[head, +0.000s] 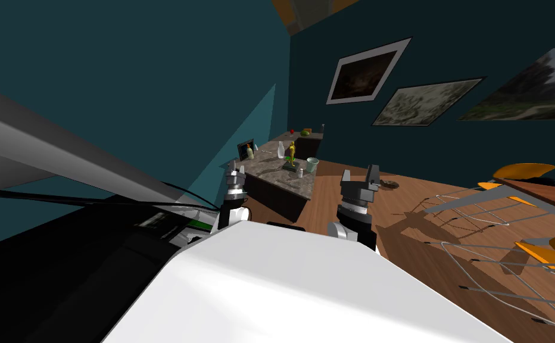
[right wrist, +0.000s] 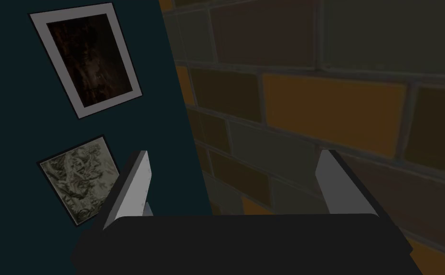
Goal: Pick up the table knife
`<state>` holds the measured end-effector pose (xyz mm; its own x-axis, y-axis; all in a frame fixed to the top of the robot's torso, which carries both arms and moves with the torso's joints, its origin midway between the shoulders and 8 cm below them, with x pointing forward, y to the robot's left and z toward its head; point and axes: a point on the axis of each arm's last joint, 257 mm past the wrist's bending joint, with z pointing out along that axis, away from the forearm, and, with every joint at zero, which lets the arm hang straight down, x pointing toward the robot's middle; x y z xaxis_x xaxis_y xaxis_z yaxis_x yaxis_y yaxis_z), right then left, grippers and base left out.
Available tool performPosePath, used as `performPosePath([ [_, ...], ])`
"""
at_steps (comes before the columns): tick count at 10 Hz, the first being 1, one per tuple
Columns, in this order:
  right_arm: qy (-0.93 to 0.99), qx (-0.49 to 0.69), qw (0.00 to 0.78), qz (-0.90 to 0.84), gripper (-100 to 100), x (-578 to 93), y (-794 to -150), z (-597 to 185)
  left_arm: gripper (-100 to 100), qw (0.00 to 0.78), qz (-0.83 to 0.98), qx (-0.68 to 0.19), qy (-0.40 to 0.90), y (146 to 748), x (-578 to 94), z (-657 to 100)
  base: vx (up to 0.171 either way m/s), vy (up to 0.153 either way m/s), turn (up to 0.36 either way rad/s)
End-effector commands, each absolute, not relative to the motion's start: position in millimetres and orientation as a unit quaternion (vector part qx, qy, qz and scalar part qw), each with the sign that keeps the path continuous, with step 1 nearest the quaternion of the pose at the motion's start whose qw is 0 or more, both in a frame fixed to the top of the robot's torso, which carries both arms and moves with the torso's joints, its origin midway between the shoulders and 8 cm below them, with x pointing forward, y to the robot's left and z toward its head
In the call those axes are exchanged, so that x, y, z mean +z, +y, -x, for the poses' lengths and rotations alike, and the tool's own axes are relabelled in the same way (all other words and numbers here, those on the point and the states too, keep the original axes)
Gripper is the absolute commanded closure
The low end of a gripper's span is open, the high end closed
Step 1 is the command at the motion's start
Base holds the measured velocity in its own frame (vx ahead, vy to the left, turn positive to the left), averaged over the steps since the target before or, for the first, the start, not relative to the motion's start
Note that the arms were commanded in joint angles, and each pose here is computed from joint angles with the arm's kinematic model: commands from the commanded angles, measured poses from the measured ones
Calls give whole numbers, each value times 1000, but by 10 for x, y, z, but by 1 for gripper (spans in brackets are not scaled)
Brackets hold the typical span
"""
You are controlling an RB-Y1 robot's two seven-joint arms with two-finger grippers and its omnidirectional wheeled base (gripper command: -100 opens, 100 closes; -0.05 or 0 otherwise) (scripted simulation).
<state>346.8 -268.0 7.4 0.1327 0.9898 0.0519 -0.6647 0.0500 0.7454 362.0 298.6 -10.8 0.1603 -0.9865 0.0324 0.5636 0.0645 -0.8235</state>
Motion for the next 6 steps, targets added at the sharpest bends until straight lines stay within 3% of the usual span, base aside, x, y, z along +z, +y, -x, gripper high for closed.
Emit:
performPosePath([
  [1,251,609,680,-323,0,74,-2680,-3468,-100,668,361,-575,306,3000,-152,-3639,-8,-38,-7],
  [3,251,609,680,-323,0,74,-2680,-3468,-100,664,364,-563,331,3057,-253,-3678,2,-104,-5],
  [6,251,609,679,-323,0,75,-2679,-3468,-100,656,384,-534,370,3244,-489,-3747,-23,-171,-8],
])
